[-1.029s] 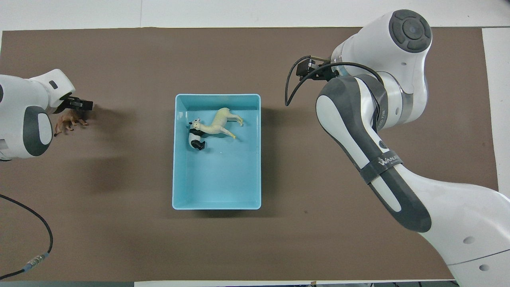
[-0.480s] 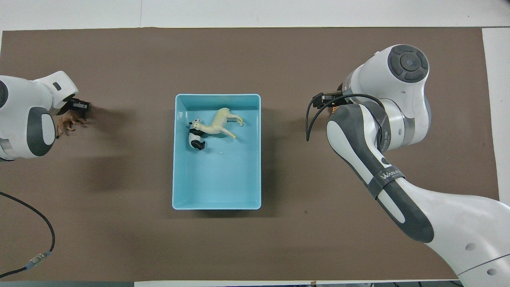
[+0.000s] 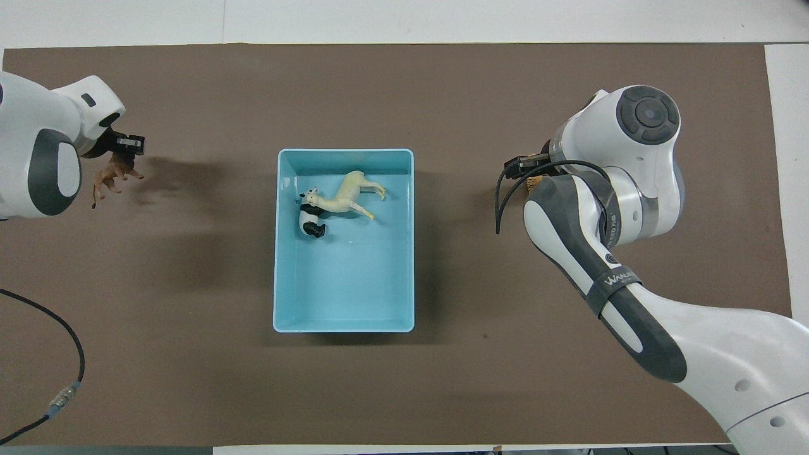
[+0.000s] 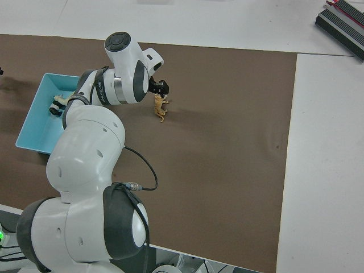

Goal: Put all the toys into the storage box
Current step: 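Drop the brown toy into the box with the left gripper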

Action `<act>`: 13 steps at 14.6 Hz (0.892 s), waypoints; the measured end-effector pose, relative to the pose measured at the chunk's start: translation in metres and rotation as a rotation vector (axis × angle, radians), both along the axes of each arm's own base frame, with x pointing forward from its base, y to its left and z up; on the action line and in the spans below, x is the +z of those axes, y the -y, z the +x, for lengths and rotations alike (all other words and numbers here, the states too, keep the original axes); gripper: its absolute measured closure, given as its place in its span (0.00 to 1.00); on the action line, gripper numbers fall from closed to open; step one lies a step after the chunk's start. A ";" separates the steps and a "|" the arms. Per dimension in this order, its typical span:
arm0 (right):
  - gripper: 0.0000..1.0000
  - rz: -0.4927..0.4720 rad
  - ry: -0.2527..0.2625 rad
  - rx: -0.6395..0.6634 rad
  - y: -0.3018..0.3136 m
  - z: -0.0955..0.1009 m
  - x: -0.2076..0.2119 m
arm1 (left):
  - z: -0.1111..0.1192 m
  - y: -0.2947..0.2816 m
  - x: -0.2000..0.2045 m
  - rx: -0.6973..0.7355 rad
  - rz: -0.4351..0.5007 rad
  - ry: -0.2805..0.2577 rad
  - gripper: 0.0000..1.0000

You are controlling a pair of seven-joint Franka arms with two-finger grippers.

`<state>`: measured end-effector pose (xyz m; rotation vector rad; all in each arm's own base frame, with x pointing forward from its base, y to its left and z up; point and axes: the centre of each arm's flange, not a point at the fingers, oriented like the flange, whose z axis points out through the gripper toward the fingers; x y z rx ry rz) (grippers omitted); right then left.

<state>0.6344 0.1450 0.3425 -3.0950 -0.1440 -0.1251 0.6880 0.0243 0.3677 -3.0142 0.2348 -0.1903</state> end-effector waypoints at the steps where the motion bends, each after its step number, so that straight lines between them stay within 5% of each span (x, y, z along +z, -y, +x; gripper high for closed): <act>1: 0.00 0.001 0.007 -0.001 0.000 0.000 -0.008 | 0.003 0.022 0.019 0.035 -0.006 -0.026 0.60; 4: 0.00 0.003 0.033 -0.004 0.002 -0.006 -0.035 | -0.010 0.103 0.071 0.183 -0.046 -0.071 0.60; 8: 0.04 0.001 0.037 -0.012 0.009 -0.010 -0.047 | -0.060 0.232 0.113 0.400 -0.114 -0.082 0.60; 13: 0.61 0.003 0.063 -0.015 0.013 -0.013 -0.055 | -0.121 0.323 0.059 0.451 -0.142 -0.071 0.58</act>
